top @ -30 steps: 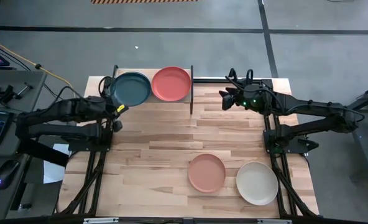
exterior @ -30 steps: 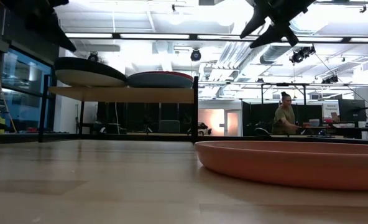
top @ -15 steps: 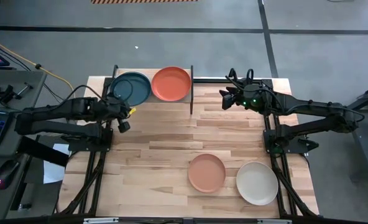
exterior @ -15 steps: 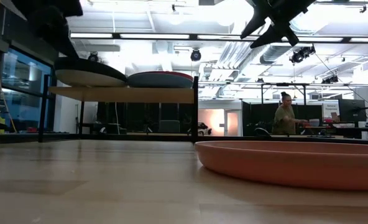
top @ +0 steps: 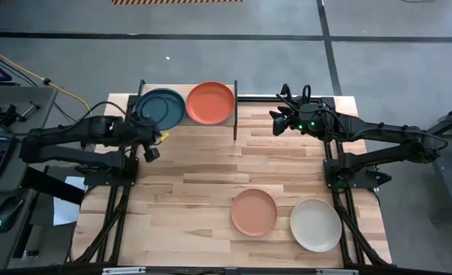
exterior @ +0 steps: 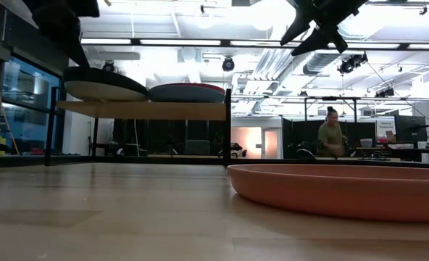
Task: Place and stack plates onto a shelf
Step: Stack the dark blue plate on top of the gray plate on the shelf
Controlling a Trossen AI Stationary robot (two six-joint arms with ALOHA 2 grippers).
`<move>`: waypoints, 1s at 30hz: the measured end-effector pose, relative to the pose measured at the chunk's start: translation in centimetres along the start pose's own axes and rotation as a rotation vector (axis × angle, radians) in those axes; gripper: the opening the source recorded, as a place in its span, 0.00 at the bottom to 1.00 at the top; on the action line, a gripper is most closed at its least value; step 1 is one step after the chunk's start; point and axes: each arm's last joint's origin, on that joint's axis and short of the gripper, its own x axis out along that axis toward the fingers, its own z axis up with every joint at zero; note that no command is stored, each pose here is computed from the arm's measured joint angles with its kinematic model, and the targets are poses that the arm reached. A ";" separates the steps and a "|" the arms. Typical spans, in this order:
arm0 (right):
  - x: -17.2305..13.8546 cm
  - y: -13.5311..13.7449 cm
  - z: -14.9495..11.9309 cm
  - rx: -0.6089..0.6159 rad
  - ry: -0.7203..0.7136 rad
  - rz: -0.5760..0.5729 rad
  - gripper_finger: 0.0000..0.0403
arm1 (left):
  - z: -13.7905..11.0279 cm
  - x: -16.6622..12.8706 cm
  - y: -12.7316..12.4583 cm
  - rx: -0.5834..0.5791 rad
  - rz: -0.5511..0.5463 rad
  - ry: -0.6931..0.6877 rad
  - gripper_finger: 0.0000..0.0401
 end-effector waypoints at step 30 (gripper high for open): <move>0.0 -0.2 -0.4 -0.033 0.039 -0.015 0.47 | 1.6 0.0 -0.1 0.007 0.052 0.011 0.00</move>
